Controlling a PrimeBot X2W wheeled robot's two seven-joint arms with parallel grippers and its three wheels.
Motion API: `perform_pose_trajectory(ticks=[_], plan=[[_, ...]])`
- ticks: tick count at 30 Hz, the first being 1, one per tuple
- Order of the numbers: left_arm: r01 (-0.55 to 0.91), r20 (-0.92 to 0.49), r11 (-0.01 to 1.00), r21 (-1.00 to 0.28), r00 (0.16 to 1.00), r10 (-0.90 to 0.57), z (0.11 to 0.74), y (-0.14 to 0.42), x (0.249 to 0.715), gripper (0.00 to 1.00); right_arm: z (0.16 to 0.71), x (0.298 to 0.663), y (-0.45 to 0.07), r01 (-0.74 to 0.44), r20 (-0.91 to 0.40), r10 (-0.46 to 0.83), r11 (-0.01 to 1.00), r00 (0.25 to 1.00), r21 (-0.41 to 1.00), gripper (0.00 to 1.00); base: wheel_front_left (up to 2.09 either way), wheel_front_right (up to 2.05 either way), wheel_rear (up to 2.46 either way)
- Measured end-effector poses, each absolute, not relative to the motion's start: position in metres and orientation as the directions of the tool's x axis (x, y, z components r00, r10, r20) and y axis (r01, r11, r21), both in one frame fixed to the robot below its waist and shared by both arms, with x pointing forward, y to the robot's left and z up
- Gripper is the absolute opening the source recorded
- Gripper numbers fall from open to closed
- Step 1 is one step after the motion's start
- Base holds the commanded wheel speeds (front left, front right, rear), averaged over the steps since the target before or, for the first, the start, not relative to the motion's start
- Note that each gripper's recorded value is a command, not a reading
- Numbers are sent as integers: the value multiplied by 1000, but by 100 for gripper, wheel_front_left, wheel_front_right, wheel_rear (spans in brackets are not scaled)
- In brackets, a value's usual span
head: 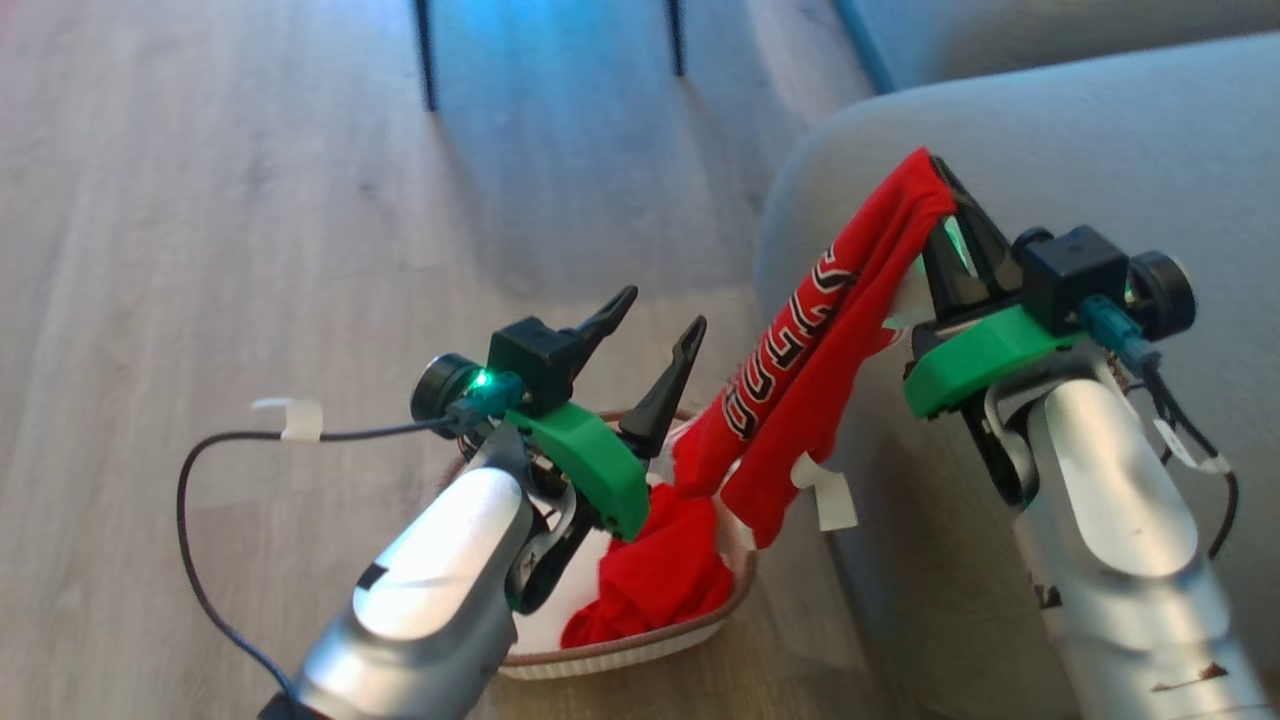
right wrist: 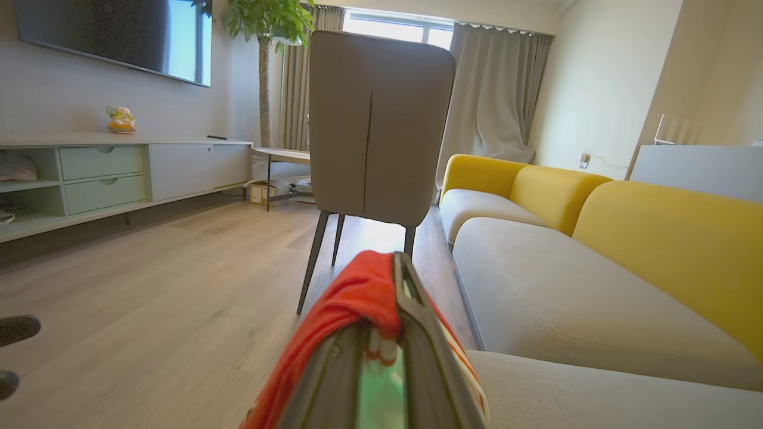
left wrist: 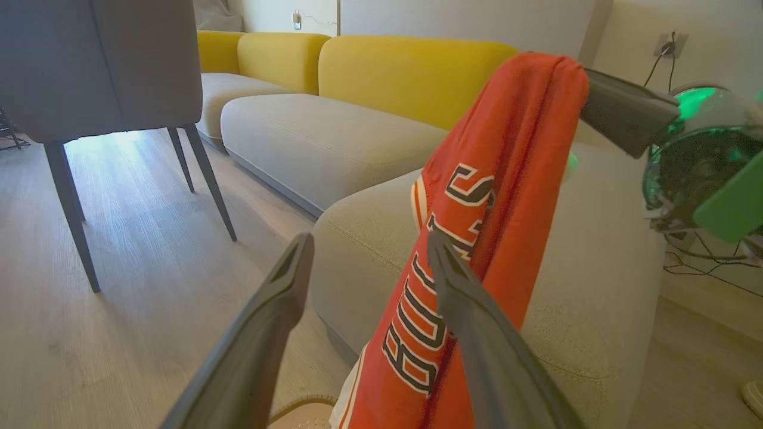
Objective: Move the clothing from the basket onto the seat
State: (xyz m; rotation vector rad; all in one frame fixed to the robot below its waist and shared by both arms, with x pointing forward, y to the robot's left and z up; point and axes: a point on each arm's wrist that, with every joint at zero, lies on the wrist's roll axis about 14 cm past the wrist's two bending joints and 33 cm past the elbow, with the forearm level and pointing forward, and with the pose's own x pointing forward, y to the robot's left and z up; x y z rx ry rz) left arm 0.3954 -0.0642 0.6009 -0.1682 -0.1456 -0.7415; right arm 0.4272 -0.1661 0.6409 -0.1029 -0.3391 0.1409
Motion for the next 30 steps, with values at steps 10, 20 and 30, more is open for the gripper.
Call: perform_pose_trajectory(ticks=[10,20,30], plan=[[784,192,611,-112,620,-761,595,-119,379,100,660,403,-230,33,363,31,985,931,-168,0,0,0,0],[848,179,515,-128,530,-829,581,-156,366,100,661,386,-273,134,360,-61,974,931,-181,0,0,0,0],[823,160,546,-153,566,-809,566,-145,384,100,687,422,-270,108,386,-14,969,922,-224,0,0,0,0]])
